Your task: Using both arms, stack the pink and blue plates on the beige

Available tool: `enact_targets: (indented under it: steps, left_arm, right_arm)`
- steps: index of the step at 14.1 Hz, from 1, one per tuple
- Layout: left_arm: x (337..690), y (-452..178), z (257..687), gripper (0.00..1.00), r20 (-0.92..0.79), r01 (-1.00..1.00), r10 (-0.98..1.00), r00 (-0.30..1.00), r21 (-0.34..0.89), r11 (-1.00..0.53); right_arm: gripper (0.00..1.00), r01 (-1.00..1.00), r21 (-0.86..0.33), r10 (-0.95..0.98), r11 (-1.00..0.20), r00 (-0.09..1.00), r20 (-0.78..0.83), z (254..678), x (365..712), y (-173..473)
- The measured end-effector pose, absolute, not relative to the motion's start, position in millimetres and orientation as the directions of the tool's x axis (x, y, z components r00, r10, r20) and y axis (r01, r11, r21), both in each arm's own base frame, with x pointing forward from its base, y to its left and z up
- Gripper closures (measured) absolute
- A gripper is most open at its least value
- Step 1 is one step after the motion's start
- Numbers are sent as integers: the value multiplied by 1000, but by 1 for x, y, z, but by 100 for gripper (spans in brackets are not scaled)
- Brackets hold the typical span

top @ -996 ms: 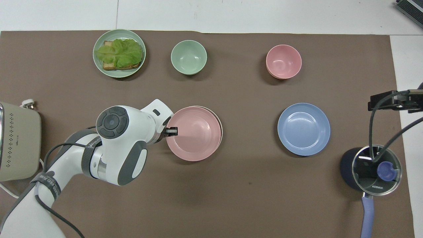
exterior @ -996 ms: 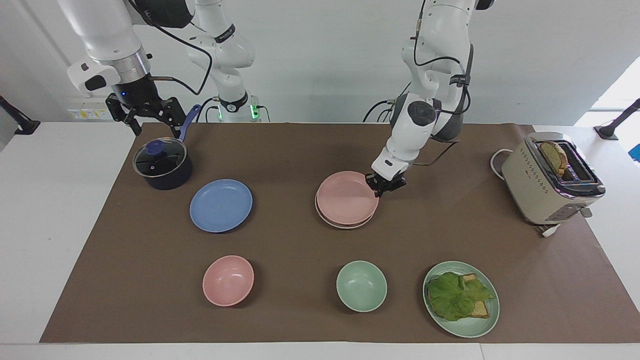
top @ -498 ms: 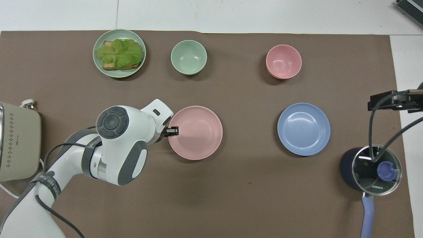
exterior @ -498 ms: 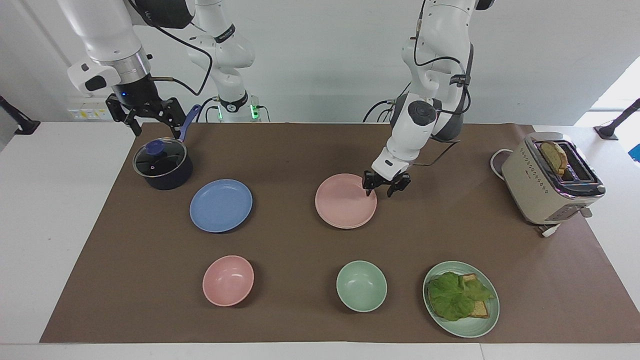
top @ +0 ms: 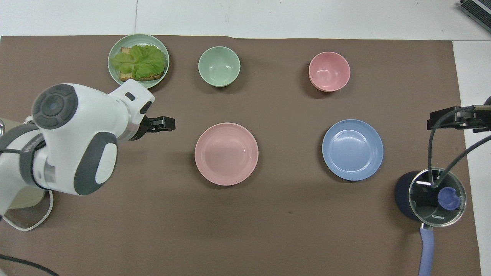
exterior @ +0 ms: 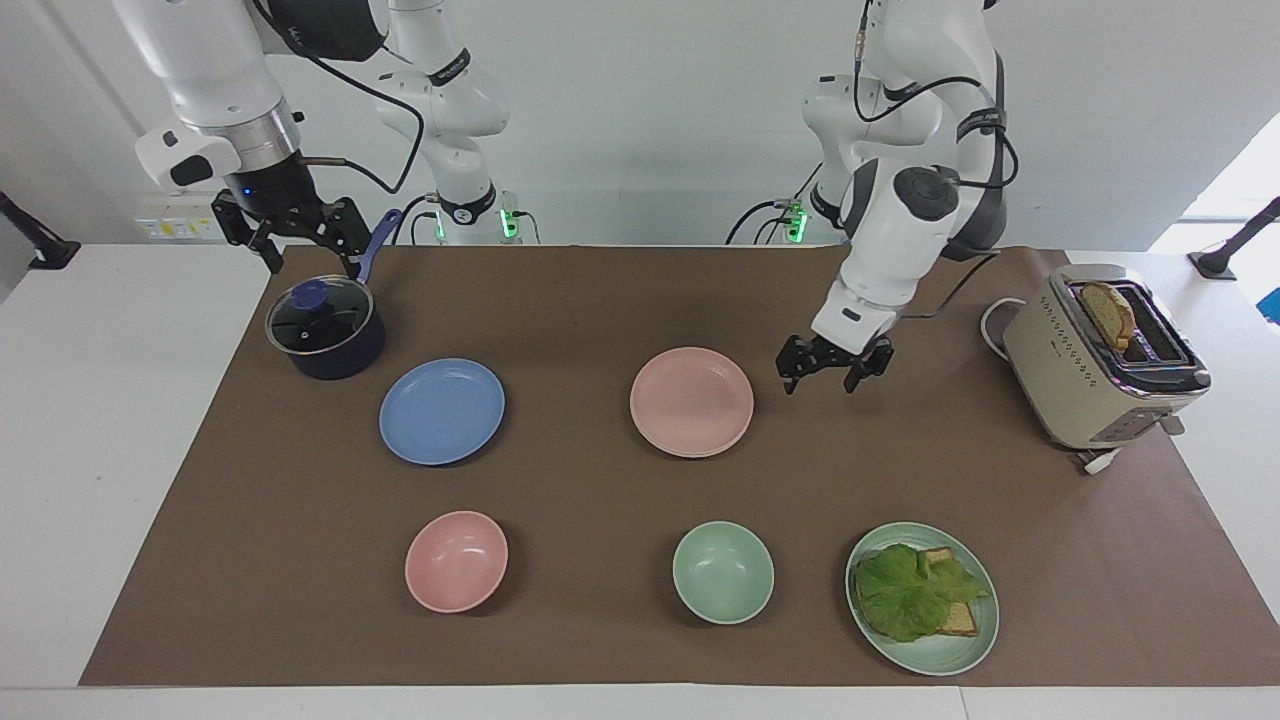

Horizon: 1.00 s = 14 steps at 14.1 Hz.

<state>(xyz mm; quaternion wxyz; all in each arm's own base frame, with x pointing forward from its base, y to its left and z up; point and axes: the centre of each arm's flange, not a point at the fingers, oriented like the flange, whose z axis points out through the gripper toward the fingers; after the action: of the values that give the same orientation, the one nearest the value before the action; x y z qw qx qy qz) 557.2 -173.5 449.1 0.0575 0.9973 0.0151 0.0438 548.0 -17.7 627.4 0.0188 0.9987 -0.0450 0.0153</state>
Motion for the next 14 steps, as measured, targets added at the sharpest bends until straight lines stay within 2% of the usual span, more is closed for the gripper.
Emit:
enact_targets:
  steps: [3,5,11,14]
  left_arm:
    - [556,-124,488,0,81,-17,-13,997,52,-999]
    - [556,-101,518,0,67,-47,-45,997,34,-998]
    - [556,-60,558,0,40,-62,-61,997,25,-998]
    - [546,-60,599,0,14,-78,-78,997,24,-997]
  right_arm:
    - [0,-91,36,-89,-995,995,40,615,551,-19]
    - [0,-89,35,-87,-995,995,42,591,555,-19]
    - [0,-70,29,-68,-997,997,36,474,565,-18]
    - [0,-46,21,-45,-999,999,27,418,575,-19]
